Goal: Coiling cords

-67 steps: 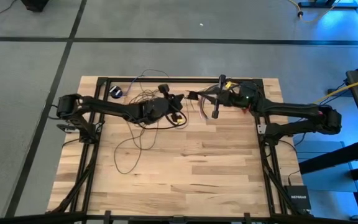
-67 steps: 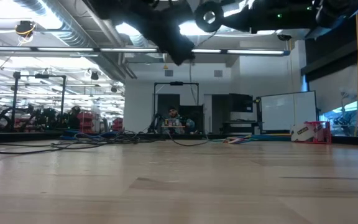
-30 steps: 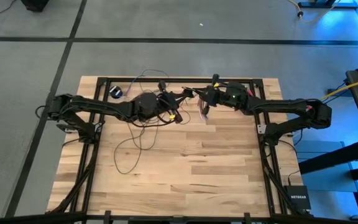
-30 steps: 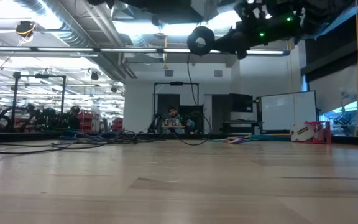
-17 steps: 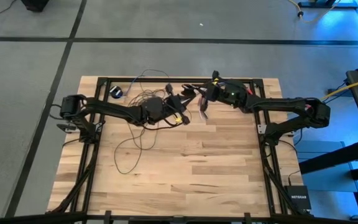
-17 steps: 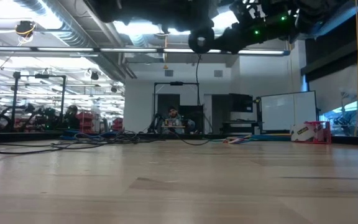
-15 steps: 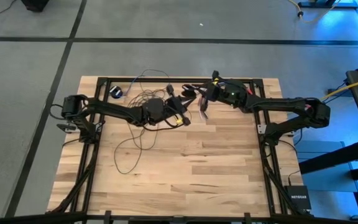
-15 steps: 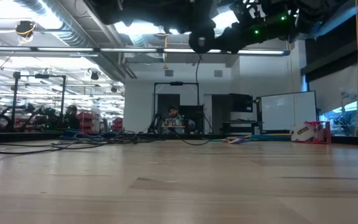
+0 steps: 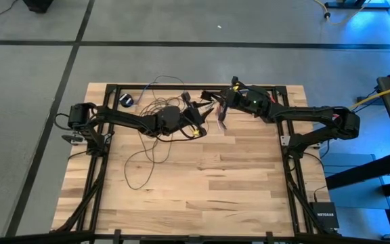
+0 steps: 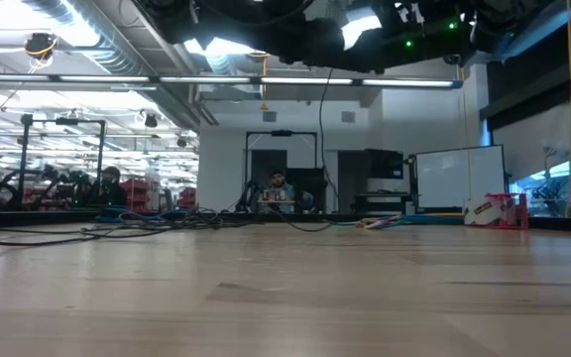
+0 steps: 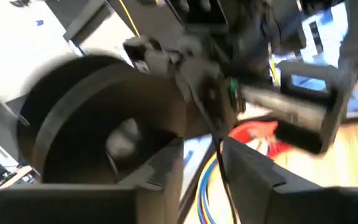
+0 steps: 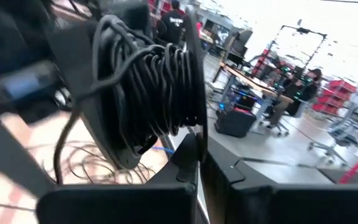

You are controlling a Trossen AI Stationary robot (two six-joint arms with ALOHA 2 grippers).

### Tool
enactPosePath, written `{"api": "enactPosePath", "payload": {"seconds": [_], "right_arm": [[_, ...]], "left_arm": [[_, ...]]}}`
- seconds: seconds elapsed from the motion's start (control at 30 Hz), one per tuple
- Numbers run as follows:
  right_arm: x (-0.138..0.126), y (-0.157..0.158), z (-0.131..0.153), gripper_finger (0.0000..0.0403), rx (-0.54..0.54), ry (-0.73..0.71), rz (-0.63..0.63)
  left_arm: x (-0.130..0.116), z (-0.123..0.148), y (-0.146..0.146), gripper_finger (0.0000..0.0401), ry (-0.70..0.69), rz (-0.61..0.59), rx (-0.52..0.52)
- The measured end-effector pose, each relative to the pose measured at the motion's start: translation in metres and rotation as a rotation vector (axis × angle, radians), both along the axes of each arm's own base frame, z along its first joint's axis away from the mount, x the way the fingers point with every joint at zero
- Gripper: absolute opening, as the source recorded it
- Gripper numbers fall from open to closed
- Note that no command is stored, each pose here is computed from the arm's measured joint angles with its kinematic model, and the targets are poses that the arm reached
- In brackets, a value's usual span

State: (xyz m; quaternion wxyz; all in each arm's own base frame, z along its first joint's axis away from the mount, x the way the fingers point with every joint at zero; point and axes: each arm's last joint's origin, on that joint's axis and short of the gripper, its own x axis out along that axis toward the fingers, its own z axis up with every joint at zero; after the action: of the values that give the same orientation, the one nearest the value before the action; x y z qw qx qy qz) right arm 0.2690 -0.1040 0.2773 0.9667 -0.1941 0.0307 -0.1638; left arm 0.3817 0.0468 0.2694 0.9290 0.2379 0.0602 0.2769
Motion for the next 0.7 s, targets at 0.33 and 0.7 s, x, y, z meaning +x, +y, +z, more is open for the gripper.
{"api": "enactPosePath", "payload": {"seconds": [0.33,0.7], "right_arm": [[0.0,0.001,0.004,0.001,0.016,-0.045,0.032],[0.0,0.001,0.003,0.001,0.023,-0.028,0.026]], "left_arm": [[0.0,-0.007,-0.001,0.0141,0.063,0.003,-0.024],[-0.003,-0.001,-0.027,0.0105,0.092,0.014,0.029]]}}
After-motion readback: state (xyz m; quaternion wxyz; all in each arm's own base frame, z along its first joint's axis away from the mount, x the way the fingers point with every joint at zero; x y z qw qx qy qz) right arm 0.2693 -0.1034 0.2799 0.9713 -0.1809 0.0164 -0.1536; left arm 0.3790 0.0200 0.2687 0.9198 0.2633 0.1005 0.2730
